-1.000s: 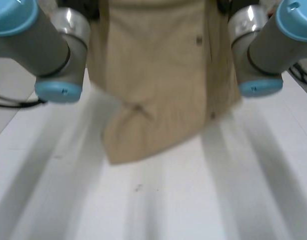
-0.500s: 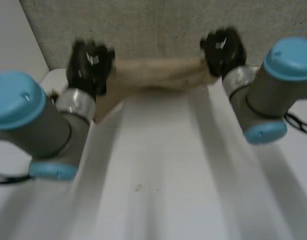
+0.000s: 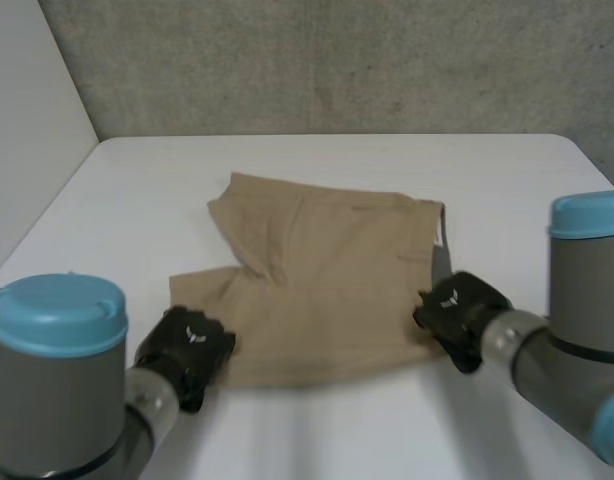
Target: Fold the shorts.
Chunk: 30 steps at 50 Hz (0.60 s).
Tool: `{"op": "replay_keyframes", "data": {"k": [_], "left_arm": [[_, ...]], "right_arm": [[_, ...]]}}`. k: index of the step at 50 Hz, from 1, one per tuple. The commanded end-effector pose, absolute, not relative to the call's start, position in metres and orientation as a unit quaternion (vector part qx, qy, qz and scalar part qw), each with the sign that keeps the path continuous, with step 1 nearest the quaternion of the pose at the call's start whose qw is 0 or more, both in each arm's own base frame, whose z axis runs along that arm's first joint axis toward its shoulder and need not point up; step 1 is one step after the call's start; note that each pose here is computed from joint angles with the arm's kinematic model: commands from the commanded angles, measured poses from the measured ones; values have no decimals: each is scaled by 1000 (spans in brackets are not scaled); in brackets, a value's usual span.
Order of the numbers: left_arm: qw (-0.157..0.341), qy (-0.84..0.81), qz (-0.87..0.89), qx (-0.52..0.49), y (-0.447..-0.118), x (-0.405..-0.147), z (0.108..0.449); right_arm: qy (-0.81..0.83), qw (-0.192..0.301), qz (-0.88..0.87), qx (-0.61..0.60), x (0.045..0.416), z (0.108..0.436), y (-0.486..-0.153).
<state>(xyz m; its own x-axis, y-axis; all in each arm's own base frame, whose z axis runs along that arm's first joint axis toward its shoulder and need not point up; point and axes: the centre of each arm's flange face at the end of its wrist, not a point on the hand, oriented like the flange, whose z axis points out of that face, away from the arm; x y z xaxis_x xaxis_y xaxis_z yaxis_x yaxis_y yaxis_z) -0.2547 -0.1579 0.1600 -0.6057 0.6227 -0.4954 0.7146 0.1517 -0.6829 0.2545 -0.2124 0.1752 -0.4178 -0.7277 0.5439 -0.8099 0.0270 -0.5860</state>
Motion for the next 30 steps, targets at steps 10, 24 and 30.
{"op": "replay_keyframes", "data": {"k": [10, 24, 30], "left_arm": [[57, 712, -437, 547, -114, -258, 176], [109, 701, -477, 519, -184, -283, 156], [106, 690, -509, 504, -183, -282, 176]], "right_arm": [[-698, 62, 418, 578, 225, 208, -181], [-722, 89, 437, 529, 235, 173, -218], [-730, 83, 425, 529, 230, 161, -210]]}}
